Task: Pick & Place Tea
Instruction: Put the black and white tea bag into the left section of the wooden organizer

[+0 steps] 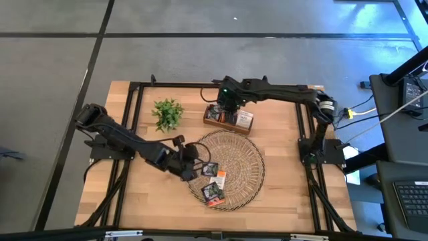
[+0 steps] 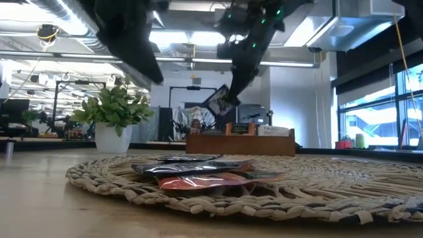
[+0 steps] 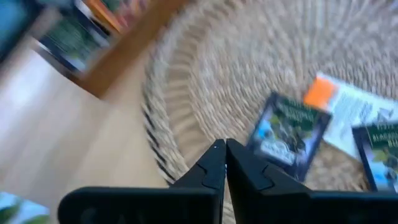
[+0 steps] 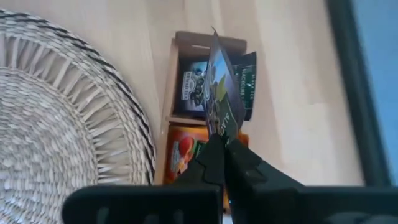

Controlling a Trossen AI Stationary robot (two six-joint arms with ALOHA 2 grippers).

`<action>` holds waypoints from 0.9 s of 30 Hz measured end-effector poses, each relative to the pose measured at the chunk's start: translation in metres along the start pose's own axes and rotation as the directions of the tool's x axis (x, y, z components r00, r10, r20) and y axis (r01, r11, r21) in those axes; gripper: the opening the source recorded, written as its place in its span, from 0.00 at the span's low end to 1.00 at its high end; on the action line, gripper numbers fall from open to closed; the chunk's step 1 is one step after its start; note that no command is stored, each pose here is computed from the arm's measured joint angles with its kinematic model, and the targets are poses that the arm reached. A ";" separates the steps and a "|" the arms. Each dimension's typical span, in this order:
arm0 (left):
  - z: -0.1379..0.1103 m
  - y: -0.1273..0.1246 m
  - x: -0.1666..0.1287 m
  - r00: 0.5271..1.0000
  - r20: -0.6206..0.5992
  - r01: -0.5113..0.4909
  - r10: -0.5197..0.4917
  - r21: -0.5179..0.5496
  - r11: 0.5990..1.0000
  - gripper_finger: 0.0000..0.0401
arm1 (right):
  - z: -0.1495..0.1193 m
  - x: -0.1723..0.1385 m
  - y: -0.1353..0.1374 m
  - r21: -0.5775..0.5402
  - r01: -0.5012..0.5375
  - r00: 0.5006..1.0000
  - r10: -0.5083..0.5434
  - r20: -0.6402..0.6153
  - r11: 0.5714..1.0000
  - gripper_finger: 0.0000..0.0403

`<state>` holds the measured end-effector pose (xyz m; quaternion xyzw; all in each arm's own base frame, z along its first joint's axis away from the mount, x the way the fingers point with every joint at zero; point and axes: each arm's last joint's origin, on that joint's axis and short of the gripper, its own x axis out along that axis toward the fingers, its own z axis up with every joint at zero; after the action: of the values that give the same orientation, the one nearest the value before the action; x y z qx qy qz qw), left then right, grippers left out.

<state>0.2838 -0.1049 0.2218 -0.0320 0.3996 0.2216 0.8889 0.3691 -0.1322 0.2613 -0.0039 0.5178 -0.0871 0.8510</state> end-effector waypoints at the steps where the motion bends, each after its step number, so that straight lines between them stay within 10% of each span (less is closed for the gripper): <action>1: 0.000 -0.001 -0.005 0.999 0.030 -0.014 0.014 0.004 1.000 0.02 | 0.000 0.006 -0.002 0.004 -0.010 1.000 0.010 -0.010 1.000 0.01; 27: -0.009 -0.014 -0.024 0.983 0.166 -0.087 0.083 0.014 0.996 0.02 | -0.002 0.042 -0.005 -0.036 -0.027 0.997 0.025 -0.078 0.999 0.15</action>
<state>0.2693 -0.1288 0.2313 0.0129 0.3276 0.2570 0.9091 0.3855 -0.1433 0.2244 -0.0097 0.5520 -0.0664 0.8312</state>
